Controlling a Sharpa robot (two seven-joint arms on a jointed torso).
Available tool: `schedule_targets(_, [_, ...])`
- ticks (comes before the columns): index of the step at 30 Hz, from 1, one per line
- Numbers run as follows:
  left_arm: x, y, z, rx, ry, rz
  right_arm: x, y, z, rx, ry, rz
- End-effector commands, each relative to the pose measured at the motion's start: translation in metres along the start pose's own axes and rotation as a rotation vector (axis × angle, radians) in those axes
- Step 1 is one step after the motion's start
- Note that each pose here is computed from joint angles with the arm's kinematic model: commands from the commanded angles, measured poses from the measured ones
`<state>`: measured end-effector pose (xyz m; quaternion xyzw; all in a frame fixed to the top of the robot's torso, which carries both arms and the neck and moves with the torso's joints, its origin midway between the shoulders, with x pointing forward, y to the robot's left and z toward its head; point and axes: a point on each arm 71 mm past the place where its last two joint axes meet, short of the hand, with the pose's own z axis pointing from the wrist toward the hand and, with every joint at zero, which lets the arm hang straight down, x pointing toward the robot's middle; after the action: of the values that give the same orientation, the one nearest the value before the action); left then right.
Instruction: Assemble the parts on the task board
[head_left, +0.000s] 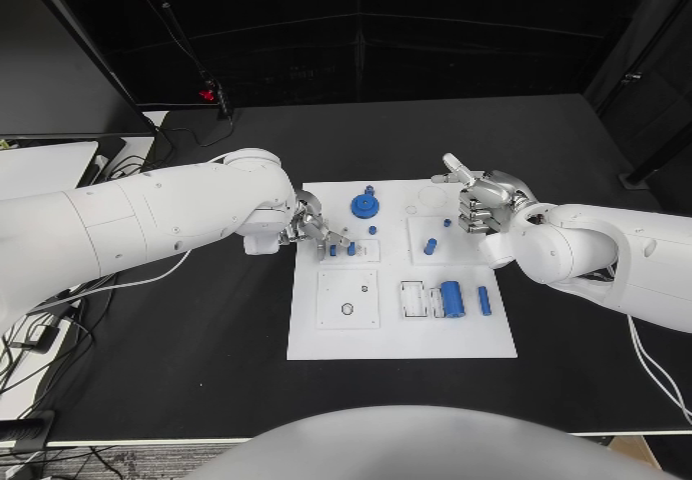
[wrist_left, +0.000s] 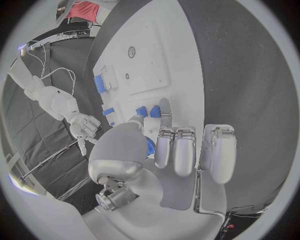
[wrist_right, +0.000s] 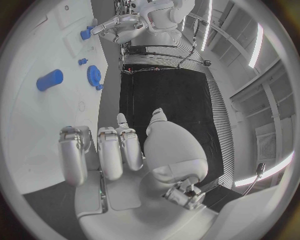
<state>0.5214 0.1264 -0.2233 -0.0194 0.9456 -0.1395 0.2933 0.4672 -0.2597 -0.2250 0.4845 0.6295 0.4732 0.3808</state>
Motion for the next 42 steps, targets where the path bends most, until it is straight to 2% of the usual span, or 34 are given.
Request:
schedule_targets(1, [-0.0010, 0.0018, -0.0001, 0.019, -0.034, -0.020, 0.000, 0.001, 0.000, -0.006, 0.006, 0.000])
schedule_targets(7, [-0.0061, 0.0065, -0.0046, 0.067, -0.114, -0.070, 0.001, 0.001, 0.000, -0.005, 0.007, 0.000])
schedule_targets(11, [-0.0137, 0.0092, -0.0138, 0.151, -0.198, -0.120, 0.001, 0.001, 0.000, -0.006, 0.009, 0.000])
schedule_targets(15, [-0.0231, 0.0118, -0.0256, 0.260, -0.292, -0.187, 0.001, 0.001, 0.000, -0.006, 0.008, 0.000])
schedule_targets(20, [-0.0368, 0.0154, -0.0396, 0.414, -0.452, -0.317, -0.001, 0.001, 0.000, -0.007, 0.006, 0.000])
schedule_targets(23, [-0.0447, 0.0146, -0.0472, 0.537, -0.554, -0.402, -0.001, 0.000, 0.000, -0.007, 0.006, 0.000])
schedule_targets(27, [-0.0498, 0.0120, -0.0523, 0.661, -0.644, -0.463, 0.000, 0.000, 0.000, -0.007, 0.009, 0.001])
schedule_targets(31, [-0.0515, 0.0083, -0.0525, 0.739, -0.701, -0.476, 0.000, 0.000, 0.000, -0.008, 0.011, 0.002])
schedule_targets(36, [-0.0526, 0.0026, -0.0457, 0.776, -0.741, -0.414, 0.000, -0.001, 0.000, -0.009, 0.009, 0.002])
schedule_targets(42, [-0.0474, -0.0096, -0.0368, 0.819, -0.785, -0.170, 0.000, 0.000, -0.001, -0.022, 0.007, 0.002])
